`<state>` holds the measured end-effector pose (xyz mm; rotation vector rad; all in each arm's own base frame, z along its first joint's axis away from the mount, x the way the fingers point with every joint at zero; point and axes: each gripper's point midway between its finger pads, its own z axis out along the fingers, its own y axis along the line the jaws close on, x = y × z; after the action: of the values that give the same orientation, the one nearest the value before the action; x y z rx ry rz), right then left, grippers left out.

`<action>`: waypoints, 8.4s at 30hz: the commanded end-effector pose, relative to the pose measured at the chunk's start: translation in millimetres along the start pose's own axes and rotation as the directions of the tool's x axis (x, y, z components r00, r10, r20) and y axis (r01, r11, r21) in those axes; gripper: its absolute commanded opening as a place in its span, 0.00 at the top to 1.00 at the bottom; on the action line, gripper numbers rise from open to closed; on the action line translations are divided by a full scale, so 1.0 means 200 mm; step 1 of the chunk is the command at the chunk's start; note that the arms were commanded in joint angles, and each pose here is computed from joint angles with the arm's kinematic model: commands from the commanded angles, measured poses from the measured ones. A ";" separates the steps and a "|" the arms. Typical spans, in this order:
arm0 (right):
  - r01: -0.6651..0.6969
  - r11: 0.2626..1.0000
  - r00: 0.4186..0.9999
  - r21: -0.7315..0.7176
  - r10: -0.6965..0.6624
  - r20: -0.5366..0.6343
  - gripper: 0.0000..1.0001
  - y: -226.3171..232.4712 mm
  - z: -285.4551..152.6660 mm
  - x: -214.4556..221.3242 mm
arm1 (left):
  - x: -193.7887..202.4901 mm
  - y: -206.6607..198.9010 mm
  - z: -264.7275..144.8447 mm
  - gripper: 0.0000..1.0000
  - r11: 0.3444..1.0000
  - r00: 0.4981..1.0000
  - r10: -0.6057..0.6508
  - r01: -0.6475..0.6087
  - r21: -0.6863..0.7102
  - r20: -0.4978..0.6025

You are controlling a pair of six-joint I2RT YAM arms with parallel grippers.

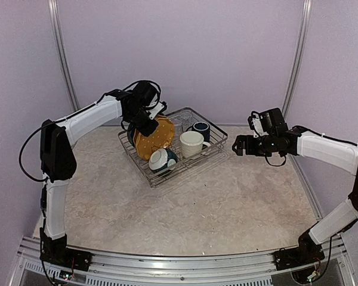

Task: Unload the mixed dishes from the dish rack
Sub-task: Grab the plate from the dish rack, then pass from the left arm to the right, then place the plate at the center of the board, then grab the plate from the dish rack.

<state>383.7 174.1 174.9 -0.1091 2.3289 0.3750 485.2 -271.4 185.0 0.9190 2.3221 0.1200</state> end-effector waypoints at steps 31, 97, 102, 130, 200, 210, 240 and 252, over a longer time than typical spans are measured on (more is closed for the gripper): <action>-0.006 0.999 1.000 -0.032 0.006 0.020 0.00 0.06 0.00 -0.02 | -0.32 0.44 -0.73 1.00 0.879 0.922 -0.155 0.292 -0.377 0.355; -0.240 0.524 0.964 -0.817 0.229 -0.135 0.62 0.87 -0.10 -0.03 | -0.34 -0.60 -0.89 1.00 0.258 0.792 -0.598 0.339 0.905 -0.127; -0.261 0.482 0.952 -0.836 0.274 -0.139 0.87 0.85 -0.13 -0.05 | -0.32 -0.62 -0.88 0.94 0.247 0.799 -0.583 0.345 0.905 -0.145; -0.515 0.695 0.775 -0.503 0.628 0.075 1.00 -0.37 -0.28 0.10 | -0.14 -0.17 -0.89 0.02 0.399 0.677 -0.735 0.467 0.789 -0.029; -0.382 0.922 0.864 -0.064 0.381 0.328 0.00 -0.84 -0.52 0.09 | 0.08 0.34 -0.42 0.26 0.552 0.635 -0.772 0.681 0.482 -0.013; -0.350 0.932 0.880 -0.094 0.362 0.307 0.00 -0.73 -0.49 0.08 | -0.04 0.29 -0.24 0.44 0.736 0.776 -0.629 0.578 0.352 0.041; -0.335 0.936 0.894 -0.112 0.353 0.276 0.00 -0.63 -0.41 0.06 | -0.01 0.15 0.14 0.50 0.911 0.945 -0.326 0.320 0.262 -0.020; -0.343 0.933 0.897 -0.108 0.360 0.258 0.00 -0.61 -0.37 0.08 | -0.01 0.06 0.18 0.54 0.959 0.984 -0.177 0.177 0.224 -0.016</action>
<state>340.3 31.9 183.0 0.3250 2.0601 0.5980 523.1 -251.9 179.6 0.7025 2.4173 -0.2275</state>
